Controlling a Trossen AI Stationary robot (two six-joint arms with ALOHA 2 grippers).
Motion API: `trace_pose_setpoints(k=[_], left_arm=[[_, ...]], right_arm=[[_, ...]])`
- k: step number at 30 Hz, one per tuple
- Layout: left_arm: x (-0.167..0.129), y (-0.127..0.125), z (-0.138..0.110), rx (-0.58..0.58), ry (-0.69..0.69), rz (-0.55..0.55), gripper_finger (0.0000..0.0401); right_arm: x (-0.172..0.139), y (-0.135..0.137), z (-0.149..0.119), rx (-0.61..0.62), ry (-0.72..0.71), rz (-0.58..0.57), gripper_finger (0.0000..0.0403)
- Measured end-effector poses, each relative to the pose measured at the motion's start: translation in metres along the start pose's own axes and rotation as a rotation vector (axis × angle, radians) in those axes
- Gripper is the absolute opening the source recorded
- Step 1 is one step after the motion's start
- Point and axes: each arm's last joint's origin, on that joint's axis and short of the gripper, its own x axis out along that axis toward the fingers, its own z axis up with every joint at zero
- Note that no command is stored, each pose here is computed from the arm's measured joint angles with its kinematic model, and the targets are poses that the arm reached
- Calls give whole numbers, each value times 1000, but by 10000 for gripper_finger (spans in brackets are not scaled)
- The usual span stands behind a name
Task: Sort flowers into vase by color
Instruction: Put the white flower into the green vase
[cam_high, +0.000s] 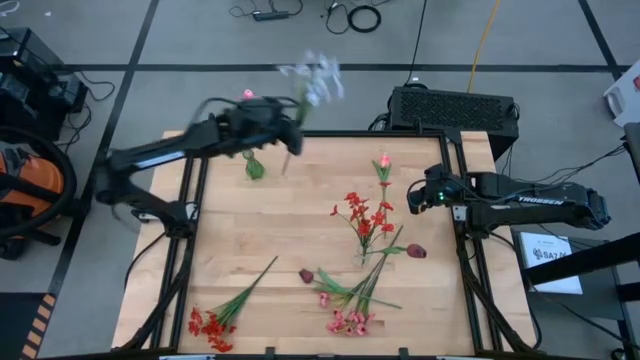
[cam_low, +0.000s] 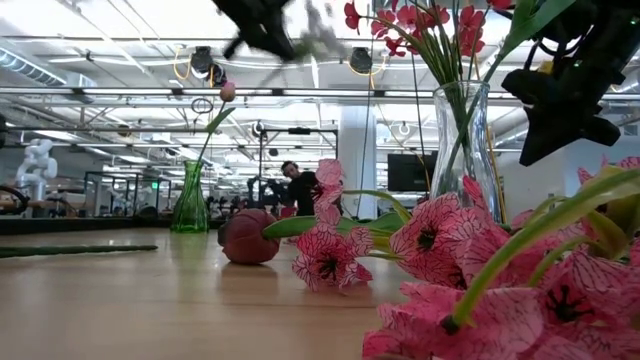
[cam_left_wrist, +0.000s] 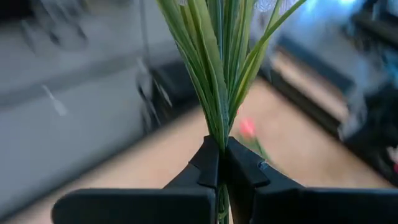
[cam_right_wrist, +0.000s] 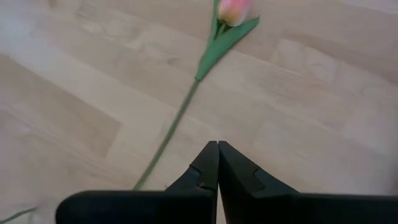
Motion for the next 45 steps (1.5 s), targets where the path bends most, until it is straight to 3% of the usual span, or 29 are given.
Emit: trace_pose_setpoints(k=[4,7,13,19,21,24,32,45], left_arm=[[-48,3,16,56,-171,62,14],[-65,8,9,76,-254,59,13],[-67,30,-41,35,-394,-6,13],[-74,53,-90,140,-582,-162,13],[-75,61,-104,171,-617,-132,13],[-72,71,-122,224,-586,-6,13],[-65,77,-137,233,-545,53,13],[-61,100,-127,286,-575,185,13]], right_arm=[[0,-1,-1,-4,11,-8,0],[0,-1,-1,-5,14,-8,0],[0,-1,-1,-5,15,-7,0],[0,-1,-1,-4,15,-7,0],[0,-1,-1,-4,15,-7,0],[0,-1,-1,-5,14,-7,0],[0,-1,0,23,-11,-19,0],[0,1,1,40,-27,-2,0]])
